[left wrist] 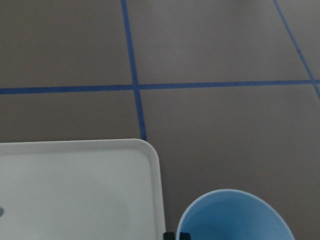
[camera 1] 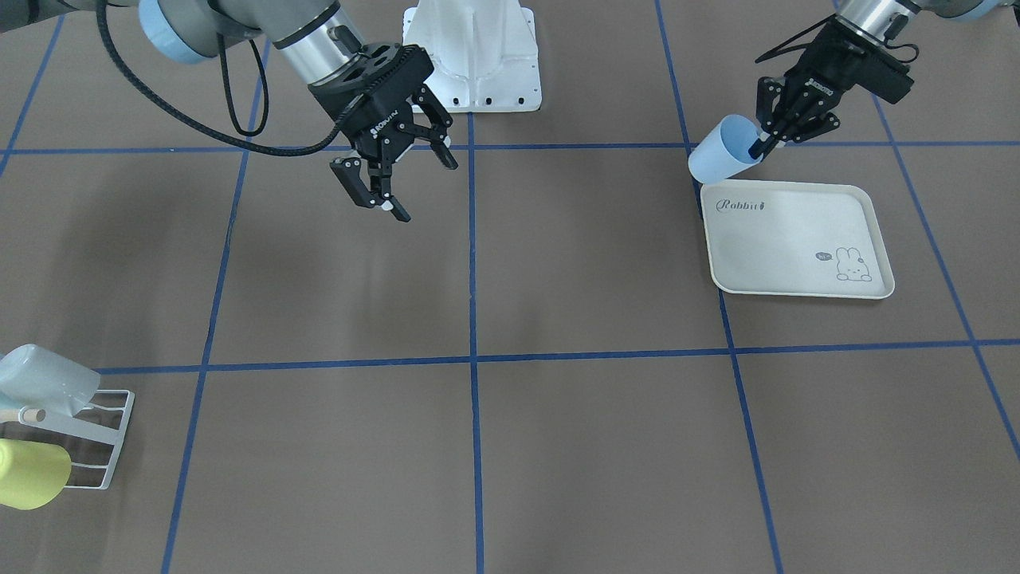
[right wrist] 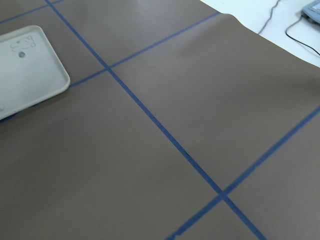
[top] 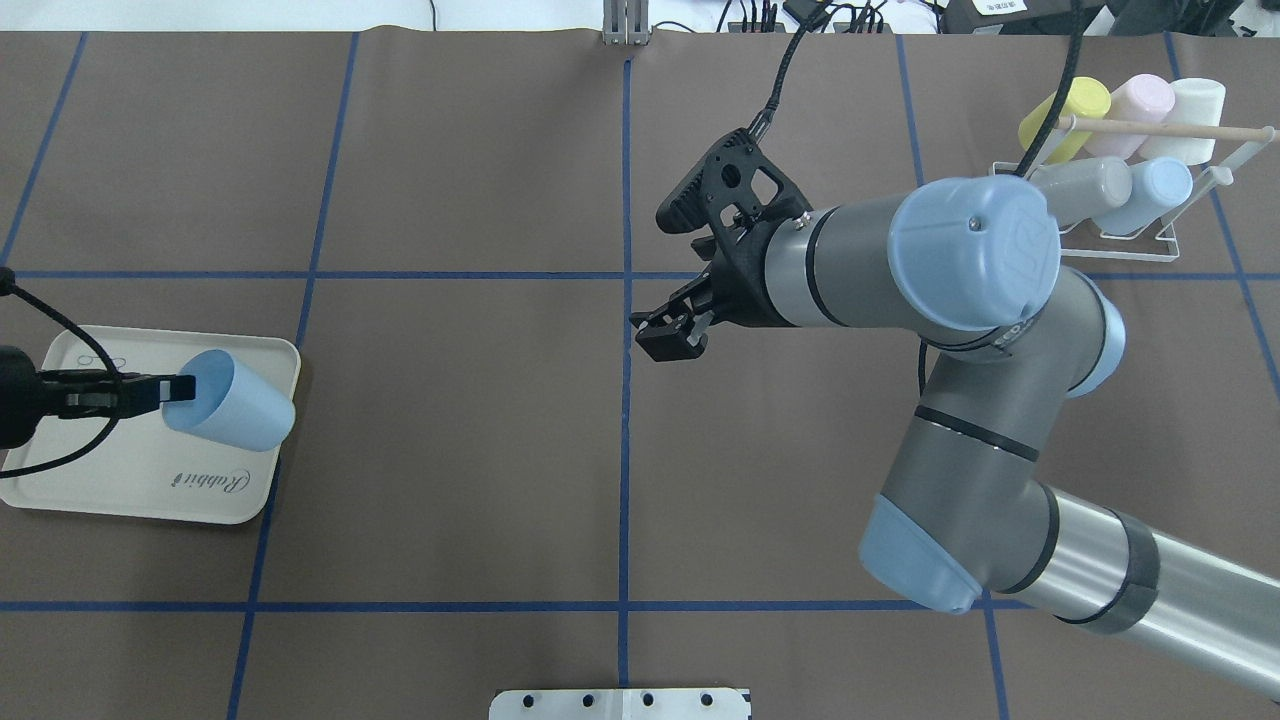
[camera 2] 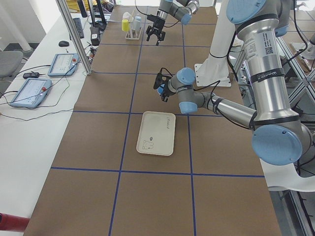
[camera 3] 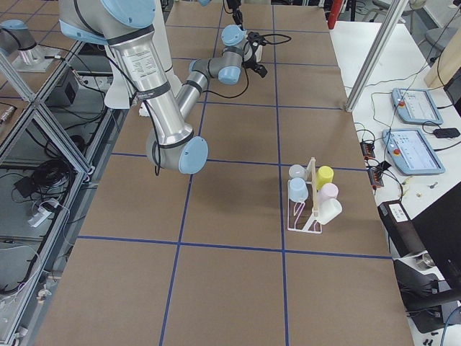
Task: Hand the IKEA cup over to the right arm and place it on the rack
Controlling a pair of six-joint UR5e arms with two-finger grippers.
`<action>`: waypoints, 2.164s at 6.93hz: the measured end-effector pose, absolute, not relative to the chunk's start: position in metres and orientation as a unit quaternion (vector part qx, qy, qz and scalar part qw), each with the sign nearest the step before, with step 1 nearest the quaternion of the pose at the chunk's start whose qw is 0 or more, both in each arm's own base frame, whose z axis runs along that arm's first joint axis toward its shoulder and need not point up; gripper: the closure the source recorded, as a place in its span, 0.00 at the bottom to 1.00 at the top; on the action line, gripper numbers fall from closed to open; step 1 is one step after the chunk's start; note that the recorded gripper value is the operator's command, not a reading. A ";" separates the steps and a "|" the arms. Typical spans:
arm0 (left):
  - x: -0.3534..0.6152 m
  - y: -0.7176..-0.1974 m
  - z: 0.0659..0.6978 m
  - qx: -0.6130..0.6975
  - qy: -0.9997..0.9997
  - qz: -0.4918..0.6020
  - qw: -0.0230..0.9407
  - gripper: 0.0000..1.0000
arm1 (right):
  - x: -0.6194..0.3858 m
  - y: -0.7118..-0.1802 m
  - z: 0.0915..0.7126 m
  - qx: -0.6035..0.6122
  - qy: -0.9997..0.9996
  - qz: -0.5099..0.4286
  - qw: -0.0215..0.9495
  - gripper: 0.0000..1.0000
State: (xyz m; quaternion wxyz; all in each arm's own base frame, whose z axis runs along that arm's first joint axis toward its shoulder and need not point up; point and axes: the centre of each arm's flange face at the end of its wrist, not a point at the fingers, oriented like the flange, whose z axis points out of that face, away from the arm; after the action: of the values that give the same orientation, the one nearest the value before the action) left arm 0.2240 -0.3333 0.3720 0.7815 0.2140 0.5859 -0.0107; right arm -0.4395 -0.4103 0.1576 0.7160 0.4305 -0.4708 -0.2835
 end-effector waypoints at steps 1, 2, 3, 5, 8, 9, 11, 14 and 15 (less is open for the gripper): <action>0.236 -0.340 0.330 0.199 0.631 -0.021 0.750 1.00 | -0.461 -0.404 0.167 0.456 -0.500 -0.287 0.678 0.01; 0.249 -0.347 0.290 0.180 0.671 -0.036 0.719 1.00 | -0.480 -0.396 0.179 0.479 -0.523 -0.288 0.643 0.01; 0.257 -0.351 0.259 0.165 0.699 -0.048 0.694 1.00 | -0.495 -0.386 0.191 0.506 -0.539 -0.287 0.609 0.01; 0.272 -0.360 0.234 0.156 0.717 -0.052 0.677 1.00 | -0.515 -0.366 0.209 0.554 -0.555 -0.287 0.550 0.01; 0.314 -0.375 0.222 0.141 0.720 -0.048 0.677 1.00 | -0.524 -0.343 0.211 0.588 -0.569 -0.283 0.501 0.01; 0.326 -0.373 0.222 0.134 0.721 -0.044 0.679 1.00 | -0.525 -0.341 0.209 0.592 -0.569 -0.282 0.497 0.01; 0.340 -0.368 0.221 0.126 0.722 -0.037 0.680 1.00 | -0.524 -0.341 0.208 0.596 -0.567 -0.282 0.494 0.01; 0.364 -0.368 0.224 0.123 0.718 -0.040 0.684 1.00 | -0.523 -0.340 0.205 0.599 -0.566 -0.282 0.491 0.01; 0.369 -0.368 0.226 0.122 0.717 -0.041 0.686 1.00 | -0.523 -0.340 0.205 0.599 -0.566 -0.282 0.491 0.02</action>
State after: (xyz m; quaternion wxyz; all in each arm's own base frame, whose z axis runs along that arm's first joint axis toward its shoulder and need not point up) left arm 0.3689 -0.3675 0.2257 0.6855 0.1223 0.7165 -0.0414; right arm -0.5227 -0.3400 0.2046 0.4908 0.5990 -0.5664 -0.2820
